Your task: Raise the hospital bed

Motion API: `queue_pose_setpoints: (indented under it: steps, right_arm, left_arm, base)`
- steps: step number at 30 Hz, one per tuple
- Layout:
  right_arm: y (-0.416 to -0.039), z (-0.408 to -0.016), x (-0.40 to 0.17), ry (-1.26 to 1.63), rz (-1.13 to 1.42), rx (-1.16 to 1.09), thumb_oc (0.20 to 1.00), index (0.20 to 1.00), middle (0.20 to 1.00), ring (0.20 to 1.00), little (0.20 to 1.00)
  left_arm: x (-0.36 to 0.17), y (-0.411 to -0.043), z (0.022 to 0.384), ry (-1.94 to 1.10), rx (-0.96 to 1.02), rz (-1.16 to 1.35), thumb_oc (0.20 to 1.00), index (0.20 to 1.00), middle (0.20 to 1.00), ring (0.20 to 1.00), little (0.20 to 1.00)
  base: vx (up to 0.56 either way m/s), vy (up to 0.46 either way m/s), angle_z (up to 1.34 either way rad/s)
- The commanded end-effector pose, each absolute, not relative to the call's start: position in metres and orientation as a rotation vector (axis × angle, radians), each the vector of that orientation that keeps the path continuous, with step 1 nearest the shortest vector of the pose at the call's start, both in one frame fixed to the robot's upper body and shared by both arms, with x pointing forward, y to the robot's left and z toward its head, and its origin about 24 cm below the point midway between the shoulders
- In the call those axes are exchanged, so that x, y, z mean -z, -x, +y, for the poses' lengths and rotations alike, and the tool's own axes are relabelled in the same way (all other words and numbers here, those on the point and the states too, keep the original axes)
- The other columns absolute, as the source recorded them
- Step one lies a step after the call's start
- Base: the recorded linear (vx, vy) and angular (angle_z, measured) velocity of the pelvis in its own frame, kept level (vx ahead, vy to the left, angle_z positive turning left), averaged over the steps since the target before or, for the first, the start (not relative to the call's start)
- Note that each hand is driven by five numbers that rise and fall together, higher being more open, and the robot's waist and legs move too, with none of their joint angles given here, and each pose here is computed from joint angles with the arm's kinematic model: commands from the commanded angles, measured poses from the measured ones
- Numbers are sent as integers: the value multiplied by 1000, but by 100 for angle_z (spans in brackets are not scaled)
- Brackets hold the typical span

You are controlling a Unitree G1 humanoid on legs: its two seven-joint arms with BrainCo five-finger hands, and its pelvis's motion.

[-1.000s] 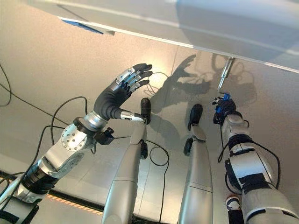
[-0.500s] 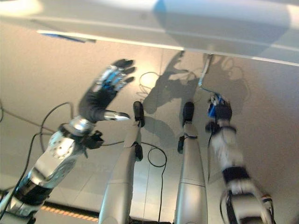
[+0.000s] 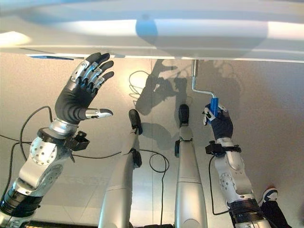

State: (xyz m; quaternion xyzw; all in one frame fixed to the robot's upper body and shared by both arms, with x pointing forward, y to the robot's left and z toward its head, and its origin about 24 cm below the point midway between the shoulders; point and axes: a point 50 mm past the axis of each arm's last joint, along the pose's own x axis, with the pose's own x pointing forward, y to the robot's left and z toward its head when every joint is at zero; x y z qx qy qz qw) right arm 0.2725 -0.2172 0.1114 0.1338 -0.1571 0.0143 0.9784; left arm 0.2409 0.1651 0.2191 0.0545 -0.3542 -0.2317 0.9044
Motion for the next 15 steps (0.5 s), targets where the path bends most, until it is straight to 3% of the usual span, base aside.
queue_pose_setpoints:
  steps: [1, 10, 15]
  right_arm:
    - [-236, -234, -204, -243, -810, -133, 200, 200, 200, 200, 200]
    - [-252, -157, -189, -241, -565, -675, 200, 200, 200, 200, 200]
    - [-267, -112, -190, -150, -501, -858, 200, 200, 200, 200, 200]
  left_arm:
    - [-239, -218, 164, -128, 538, -873, 1000, 1000, 1000, 1000, 1000]
    - [-233, -221, 150, -17, 651, -832, 1000, 1000, 1000, 1000, 1000]
    - [-232, -226, 138, -14, 692, -822, 1000, 1000, 1000, 1000, 1000]
  base:
    - [0, 0, 0]
    - [0, 0, 0]
    - [0, 0, 0]
